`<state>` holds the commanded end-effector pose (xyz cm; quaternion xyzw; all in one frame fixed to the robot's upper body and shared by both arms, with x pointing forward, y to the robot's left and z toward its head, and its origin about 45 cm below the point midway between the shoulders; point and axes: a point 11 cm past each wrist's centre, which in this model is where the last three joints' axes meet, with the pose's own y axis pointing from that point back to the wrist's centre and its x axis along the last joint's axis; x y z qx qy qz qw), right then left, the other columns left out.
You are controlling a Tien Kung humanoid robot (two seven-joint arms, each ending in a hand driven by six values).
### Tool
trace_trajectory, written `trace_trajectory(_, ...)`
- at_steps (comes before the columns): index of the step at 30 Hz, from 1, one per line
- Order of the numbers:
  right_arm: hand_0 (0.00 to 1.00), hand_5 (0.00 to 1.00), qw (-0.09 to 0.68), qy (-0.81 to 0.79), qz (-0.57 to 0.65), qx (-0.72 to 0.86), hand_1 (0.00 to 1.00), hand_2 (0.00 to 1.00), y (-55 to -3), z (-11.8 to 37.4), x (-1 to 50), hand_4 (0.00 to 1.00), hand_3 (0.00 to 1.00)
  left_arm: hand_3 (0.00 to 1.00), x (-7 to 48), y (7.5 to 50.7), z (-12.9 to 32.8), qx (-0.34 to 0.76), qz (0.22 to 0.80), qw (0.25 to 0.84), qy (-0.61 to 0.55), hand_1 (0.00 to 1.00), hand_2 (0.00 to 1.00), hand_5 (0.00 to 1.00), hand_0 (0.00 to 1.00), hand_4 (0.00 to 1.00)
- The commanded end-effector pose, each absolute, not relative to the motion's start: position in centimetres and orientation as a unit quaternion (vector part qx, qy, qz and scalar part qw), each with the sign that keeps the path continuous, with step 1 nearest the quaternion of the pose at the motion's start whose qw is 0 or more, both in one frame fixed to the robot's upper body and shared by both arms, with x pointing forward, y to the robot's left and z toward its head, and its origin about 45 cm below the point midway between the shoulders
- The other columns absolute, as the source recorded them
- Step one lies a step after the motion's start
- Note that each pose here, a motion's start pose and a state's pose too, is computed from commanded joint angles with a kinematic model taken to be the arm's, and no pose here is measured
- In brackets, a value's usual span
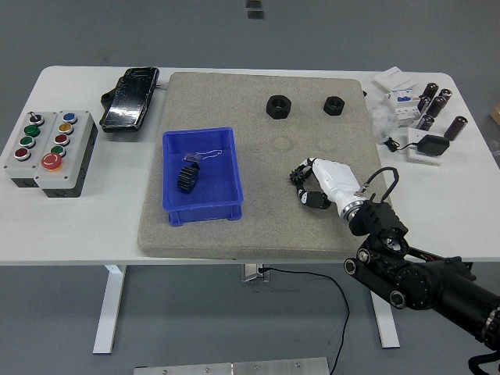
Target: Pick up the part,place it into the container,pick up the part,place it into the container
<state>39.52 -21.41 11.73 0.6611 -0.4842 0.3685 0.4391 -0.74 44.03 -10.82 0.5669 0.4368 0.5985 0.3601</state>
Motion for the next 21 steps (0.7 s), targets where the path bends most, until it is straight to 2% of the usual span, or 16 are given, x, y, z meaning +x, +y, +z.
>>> trace_trajectory(12,0.683,0.214,0.414,-0.493,0.384,0.662,0.603,0.457,-20.0,13.7,40.3,0.546,0.664,0.641,-0.7,44.0,-10.8,0.566,0.599,0.36,0.438,0.647,0.601,0.357,0.672,0.712)
trace_trajectory(21,0.681,0.226,0.352,-0.474,0.422,0.689,0.603,0.456,-14.3,17.6,40.4,0.548,0.663,0.642,-0.6,44.0,-10.8,0.566,0.599,0.359,0.438,0.647,0.601,0.358,0.672,0.712)
